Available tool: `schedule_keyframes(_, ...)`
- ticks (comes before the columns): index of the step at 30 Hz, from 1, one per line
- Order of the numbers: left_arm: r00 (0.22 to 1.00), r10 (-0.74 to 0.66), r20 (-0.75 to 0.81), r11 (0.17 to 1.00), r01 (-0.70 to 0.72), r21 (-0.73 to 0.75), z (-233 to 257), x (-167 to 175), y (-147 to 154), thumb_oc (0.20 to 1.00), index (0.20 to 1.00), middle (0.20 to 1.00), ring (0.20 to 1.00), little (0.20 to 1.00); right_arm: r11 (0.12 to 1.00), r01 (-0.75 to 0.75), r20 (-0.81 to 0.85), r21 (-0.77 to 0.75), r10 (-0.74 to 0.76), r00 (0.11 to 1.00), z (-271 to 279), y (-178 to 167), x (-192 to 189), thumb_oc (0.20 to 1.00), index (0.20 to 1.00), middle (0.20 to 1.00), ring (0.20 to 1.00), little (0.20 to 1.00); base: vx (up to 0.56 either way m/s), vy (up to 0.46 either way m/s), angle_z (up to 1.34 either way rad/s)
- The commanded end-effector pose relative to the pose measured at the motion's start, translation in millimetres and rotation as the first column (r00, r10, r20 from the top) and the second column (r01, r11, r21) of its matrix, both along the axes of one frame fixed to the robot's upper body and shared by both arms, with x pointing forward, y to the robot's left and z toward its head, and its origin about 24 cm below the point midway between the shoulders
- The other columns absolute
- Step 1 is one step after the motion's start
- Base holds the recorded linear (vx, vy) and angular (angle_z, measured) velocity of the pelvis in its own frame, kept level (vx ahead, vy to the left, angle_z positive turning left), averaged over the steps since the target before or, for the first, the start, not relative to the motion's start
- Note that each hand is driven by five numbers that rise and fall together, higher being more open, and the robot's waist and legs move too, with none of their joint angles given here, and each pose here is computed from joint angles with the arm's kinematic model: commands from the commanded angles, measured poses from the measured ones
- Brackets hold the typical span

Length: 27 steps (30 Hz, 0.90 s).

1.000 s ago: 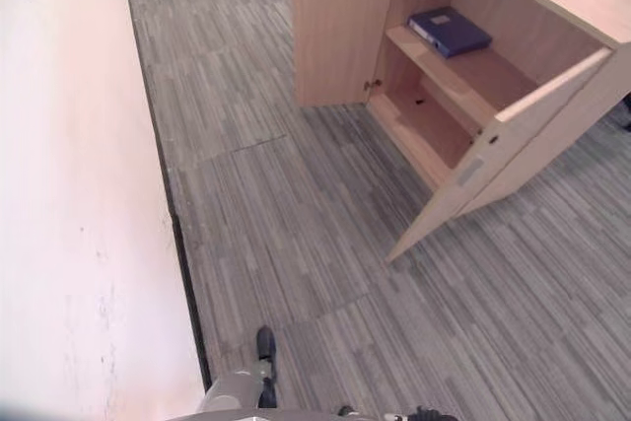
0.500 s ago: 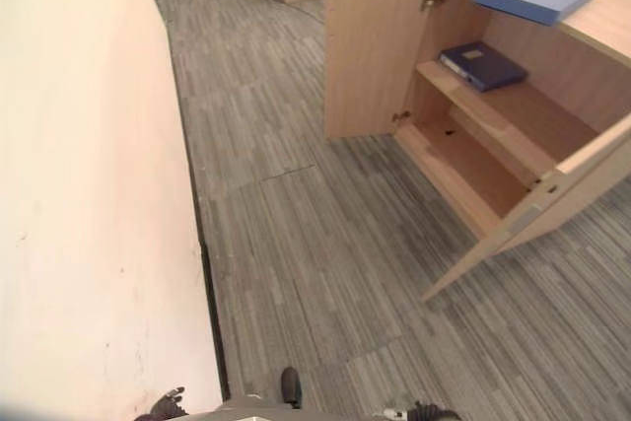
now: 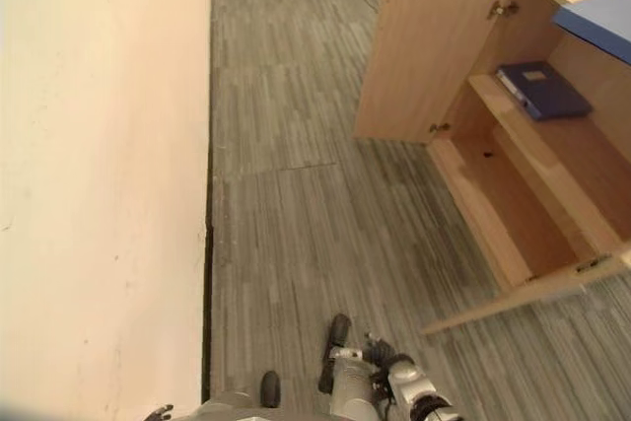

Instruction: Put the empty folder in the office cabinet

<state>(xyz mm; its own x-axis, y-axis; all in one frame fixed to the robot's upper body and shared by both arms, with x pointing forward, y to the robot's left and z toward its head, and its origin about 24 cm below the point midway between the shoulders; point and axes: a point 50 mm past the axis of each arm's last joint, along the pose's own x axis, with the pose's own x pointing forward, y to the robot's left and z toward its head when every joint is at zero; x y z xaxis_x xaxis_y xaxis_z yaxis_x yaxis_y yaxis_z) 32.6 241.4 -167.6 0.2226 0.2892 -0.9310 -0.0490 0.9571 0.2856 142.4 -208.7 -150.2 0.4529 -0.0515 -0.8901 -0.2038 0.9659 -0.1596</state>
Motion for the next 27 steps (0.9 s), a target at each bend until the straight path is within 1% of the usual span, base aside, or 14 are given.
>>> schedule_keyframes(1, 0.998, 0.062, -0.005, 0.998, -0.062, -0.008, -1, -1, -2, 1.000, 1.000, 1.000, 1.000, 1.000, 0.998, 0.069, -0.042, -0.010, -0.069, 0.997, -3, -16, -15, 1.000, 1.000, 1.000, 1.000, 1.000, 0.32, -0.188, 0.19)
schedule_keyframes(3, 0.998, 0.059, 0.007, 0.998, -0.059, -0.011, -1, 3, -3, 1.000, 1.000, 1.000, 1.000, 1.000, 0.997, 0.081, -0.058, -0.018, -0.082, 0.995, -4, -20, -21, 1.000, 1.000, 1.000, 1.000, 1.000, 0.31, -0.240, 0.06)
schedule_keyframes(6, 0.997, -0.005, 0.077, 1.000, 0.005, -0.003, 2, 27, -4, 1.000, 1.000, 1.000, 1.000, 1.000, 0.996, 0.066, -0.085, -0.056, -0.071, 0.994, -5, -26, -29, 1.000, 1.000, 1.000, 1.000, 1.000, 0.25, -0.306, 0.14)
schedule_keyframes(8, 0.995, -0.019, 0.096, 1.000, 0.018, 0.003, 4, 33, -3, 1.000, 1.000, 1.000, 1.000, 1.000, 0.997, 0.059, -0.094, -0.056, -0.064, 0.994, -6, -26, -31, 1.000, 1.000, 1.000, 1.000, 1.000, 0.10, -0.183, 0.05)
schedule_keyframes(10, 0.982, -0.053, 0.182, 0.999, 0.051, 0.015, 10, 55, -4, 1.000, 1.000, 1.000, 1.000, 1.000, 0.996, 0.050, -0.104, -0.075, -0.057, 0.993, -5, -31, -34, 1.000, 1.000, 1.000, 1.000, 1.000, 0.10, -0.270, -0.10)
schedule_keyframes(15, 0.978, -0.057, 0.202, 0.998, 0.052, 0.035, 12, 60, -6, 1.000, 1.000, 1.000, 1.000, 1.000, 0.995, 0.044, -0.131, -0.088, -0.056, 0.990, -8, -31, -41, 1.000, 1.000, 1.000, 1.000, 1.000, 0.11, -0.109, -0.23)
schedule_keyframes(17, 0.968, -0.131, 0.216, 0.991, 0.122, 0.055, 15, 62, -6, 1.000, 1.000, 1.000, 1.000, 1.000, 0.995, 0.027, -0.148, -0.096, -0.041, 0.988, -8, -33, -47, 1.000, 1.000, 1.000, 1.000, 1.000, 0.21, 0.049, -0.13)
schedule_keyframes(21, 0.966, -0.143, 0.218, 0.989, 0.130, 0.072, 17, 62, 0, 1.000, 1.000, 1.000, 1.000, 1.000, 0.994, -0.013, -0.153, -0.106, -0.003, 0.988, -8, -34, -48, 1.000, 1.000, 1.000, 1.000, 1.000, 0.26, 0.103, -0.13)
schedule_keyframes(23, 0.966, -0.139, 0.218, 0.990, 0.129, 0.063, 16, 61, -2, 1.000, 1.000, 1.000, 1.000, 1.000, 0.993, -0.028, -0.155, -0.112, 0.011, 0.988, -8, -34, -49, 1.000, 1.000, 1.000, 1.000, 1.000, 0.33, 0.111, -0.09)
schedule_keyframes(25, 0.972, -0.124, 0.199, 0.992, 0.115, 0.057, 14, 57, -3, 1.000, 1.000, 1.000, 1.000, 1.000, 0.993, -0.015, -0.164, -0.116, -0.004, 0.987, -8, -37, -52, 1.000, 1.000, 1.000, 1.000, 1.000, 0.32, 0.133, -0.32)
schedule_keyframes(27, 0.987, -0.101, 0.125, 0.995, 0.096, 0.040, 7, 40, -5, 1.000, 1.000, 1.000, 1.000, 1.000, 0.994, 0.013, -0.191, -0.107, -0.034, 0.981, -11, -37, -62, 1.000, 1.000, 1.000, 1.000, 1.000, 0.37, 0.211, -0.41)
